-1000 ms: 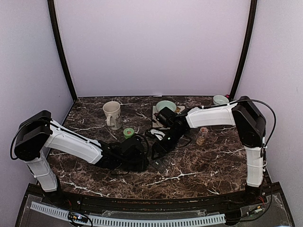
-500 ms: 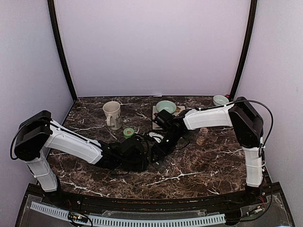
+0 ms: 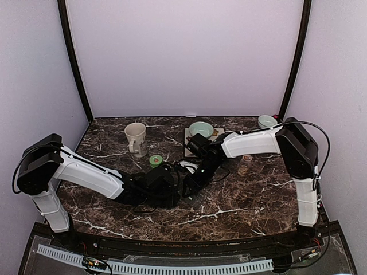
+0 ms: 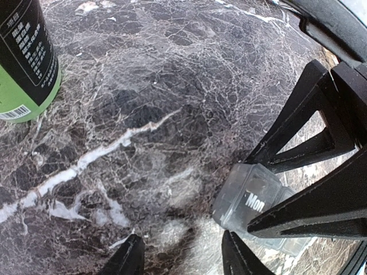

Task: Sort the pills into containers
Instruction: Close the lid of the pill container.

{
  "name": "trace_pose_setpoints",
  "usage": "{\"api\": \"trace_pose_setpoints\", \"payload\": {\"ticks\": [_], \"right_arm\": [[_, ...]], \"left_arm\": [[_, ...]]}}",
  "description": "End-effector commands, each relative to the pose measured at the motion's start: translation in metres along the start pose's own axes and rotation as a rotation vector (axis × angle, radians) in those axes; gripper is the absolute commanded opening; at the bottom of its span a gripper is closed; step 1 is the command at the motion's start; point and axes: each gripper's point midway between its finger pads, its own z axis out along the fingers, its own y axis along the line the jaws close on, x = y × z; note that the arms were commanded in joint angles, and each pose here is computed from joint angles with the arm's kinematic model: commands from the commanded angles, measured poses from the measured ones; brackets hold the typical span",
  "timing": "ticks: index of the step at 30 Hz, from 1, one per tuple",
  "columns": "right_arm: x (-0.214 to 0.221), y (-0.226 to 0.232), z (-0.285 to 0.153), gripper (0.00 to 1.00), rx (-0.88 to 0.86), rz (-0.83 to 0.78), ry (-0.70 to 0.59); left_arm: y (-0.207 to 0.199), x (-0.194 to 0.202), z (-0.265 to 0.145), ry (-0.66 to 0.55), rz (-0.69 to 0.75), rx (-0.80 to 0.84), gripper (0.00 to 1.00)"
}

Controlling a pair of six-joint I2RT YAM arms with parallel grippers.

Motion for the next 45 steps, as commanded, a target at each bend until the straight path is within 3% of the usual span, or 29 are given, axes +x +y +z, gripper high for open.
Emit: {"api": "trace_pose_setpoints", "payload": {"ticks": [1, 22, 45], "right_arm": [[0.008, -0.002, 0.012, 0.42, 0.002, 0.018, 0.038], [0.017, -0.014, 0.023, 0.32, 0.033, 0.065, 0.094], [0.032, -0.026, 0.035, 0.31, 0.059, 0.106, 0.158]], "left_arm": [[0.027, 0.021, 0.001, 0.068, 0.008, -0.075, 0.49], [0.029, 0.025, 0.001, 0.083, 0.010, -0.078, 0.47], [0.014, 0.023, 0.012, 0.101, 0.062, -0.047, 0.47]]}}
